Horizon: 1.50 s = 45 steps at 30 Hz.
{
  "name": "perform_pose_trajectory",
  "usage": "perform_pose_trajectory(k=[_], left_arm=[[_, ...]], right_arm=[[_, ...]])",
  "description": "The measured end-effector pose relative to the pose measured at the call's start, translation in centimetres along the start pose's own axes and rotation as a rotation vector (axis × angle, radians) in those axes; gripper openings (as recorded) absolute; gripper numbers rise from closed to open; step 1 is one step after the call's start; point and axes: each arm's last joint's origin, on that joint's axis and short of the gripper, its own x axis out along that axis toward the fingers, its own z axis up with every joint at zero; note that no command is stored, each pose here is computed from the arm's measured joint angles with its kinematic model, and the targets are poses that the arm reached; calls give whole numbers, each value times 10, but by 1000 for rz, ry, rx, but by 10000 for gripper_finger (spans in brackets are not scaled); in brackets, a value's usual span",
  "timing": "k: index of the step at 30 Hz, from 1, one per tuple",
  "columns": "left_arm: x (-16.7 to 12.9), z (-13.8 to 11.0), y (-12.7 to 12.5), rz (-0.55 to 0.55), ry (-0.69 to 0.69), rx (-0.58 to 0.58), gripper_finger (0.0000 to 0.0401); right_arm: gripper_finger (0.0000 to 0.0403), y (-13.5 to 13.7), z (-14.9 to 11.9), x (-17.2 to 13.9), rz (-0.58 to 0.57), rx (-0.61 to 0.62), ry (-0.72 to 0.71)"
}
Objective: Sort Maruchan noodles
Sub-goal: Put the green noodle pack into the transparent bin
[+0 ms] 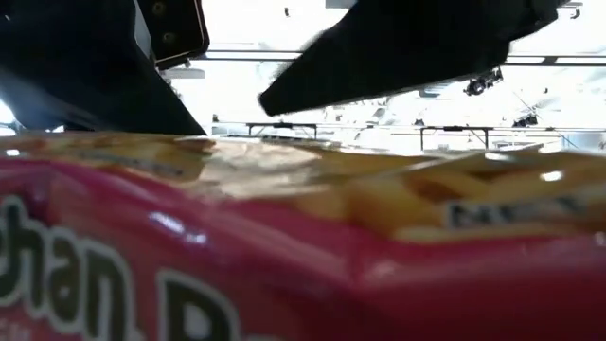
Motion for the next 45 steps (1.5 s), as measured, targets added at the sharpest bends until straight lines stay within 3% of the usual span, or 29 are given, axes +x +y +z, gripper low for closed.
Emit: perform_pose_trajectory(k=[4,11,19,30,37,41,45], left_arm=[[-1,0,-2,12,-25,41,6],[-3,0,-7,17,-82,117,2],[-5,1,-10,44,-127,179,0],[-15,1,-22,79,-191,292,0],[-18,-2,-26,119,-219,340,0],[-18,-2,-25,121,-219,347,0],[-16,2,-22,135,-223,358,0]], right_arm=[[0,-4,5,-16,2,34,128],[1,-10,0,-57,-125,75,352],[1,-13,-6,-56,-124,201,422],[0,-14,-7,-46,-138,159,303],[0,-15,-51,-38,-36,186,31],[0,-24,-60,-44,-5,280,-88],[0,-36,-59,-45,-19,391,-98]])
